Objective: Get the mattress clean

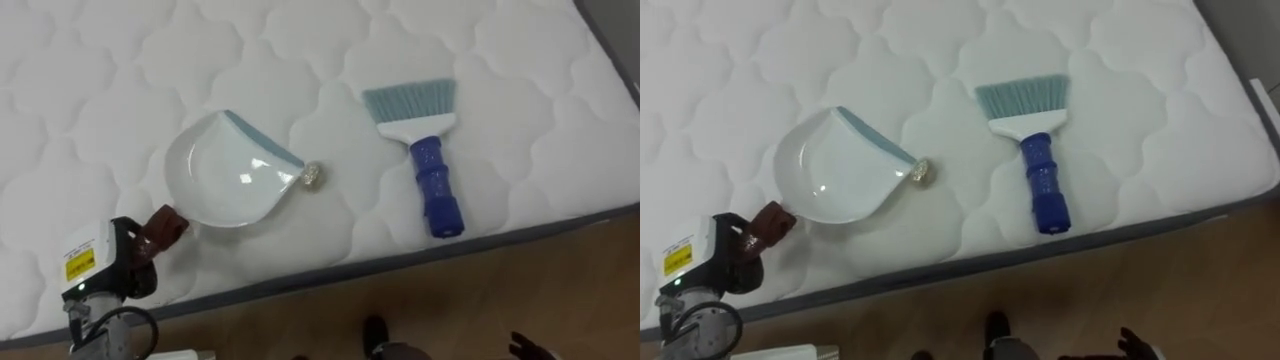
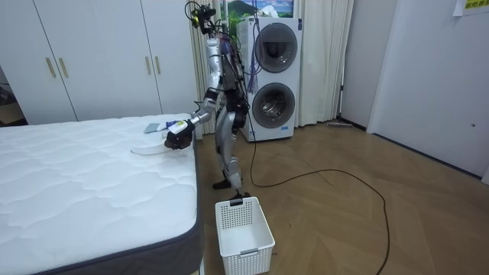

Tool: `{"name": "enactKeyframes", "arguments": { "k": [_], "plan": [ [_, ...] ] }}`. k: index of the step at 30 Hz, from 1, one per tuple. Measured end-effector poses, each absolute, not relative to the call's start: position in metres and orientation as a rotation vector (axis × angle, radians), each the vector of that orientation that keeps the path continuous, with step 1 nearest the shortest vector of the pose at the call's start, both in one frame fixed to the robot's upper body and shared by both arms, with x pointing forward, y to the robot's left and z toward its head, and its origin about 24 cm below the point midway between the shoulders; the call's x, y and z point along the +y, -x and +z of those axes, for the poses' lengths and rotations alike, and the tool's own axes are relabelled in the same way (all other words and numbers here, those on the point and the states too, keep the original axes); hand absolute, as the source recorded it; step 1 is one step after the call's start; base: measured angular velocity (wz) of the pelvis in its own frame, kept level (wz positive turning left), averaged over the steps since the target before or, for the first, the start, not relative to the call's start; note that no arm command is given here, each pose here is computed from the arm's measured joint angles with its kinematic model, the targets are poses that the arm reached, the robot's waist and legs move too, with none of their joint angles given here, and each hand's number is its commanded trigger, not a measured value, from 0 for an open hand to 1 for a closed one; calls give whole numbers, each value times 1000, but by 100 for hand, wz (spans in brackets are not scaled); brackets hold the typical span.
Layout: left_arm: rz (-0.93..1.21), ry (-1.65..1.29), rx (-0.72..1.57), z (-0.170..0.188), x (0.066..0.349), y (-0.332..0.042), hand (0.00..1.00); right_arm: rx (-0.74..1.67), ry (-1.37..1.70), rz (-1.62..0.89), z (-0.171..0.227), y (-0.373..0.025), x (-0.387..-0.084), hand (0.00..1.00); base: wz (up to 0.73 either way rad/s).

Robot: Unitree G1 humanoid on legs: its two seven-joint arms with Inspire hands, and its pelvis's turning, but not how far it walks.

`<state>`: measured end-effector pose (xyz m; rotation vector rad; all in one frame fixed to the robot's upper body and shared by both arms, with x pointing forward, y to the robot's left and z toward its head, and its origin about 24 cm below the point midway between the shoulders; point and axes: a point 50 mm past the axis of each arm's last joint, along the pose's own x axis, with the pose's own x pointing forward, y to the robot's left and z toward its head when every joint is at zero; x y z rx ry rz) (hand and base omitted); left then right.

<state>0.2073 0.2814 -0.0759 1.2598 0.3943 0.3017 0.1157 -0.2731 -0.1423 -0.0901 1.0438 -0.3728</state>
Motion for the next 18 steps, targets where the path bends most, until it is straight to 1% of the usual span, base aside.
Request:
{"name": "enactKeyframes", "arguments": {
  "k": [3,7,10,18],
  "plan": [
    [301,-1268,401,-76,283,-206,100,1055,86,-390,-143,-112,-276,0,0],
    [311,-1303,427,-75,296,-201,100,1069,82,-426,-141,-108,-285,0,0],
    [319,-1321,446,-75,300,-198,100,1080,86,-437,-141,-105,-288,0,0],
    [326,-1333,458,-75,302,-197,100,1090,83,-439,-141,-105,-288,0,0]
  ]
}}
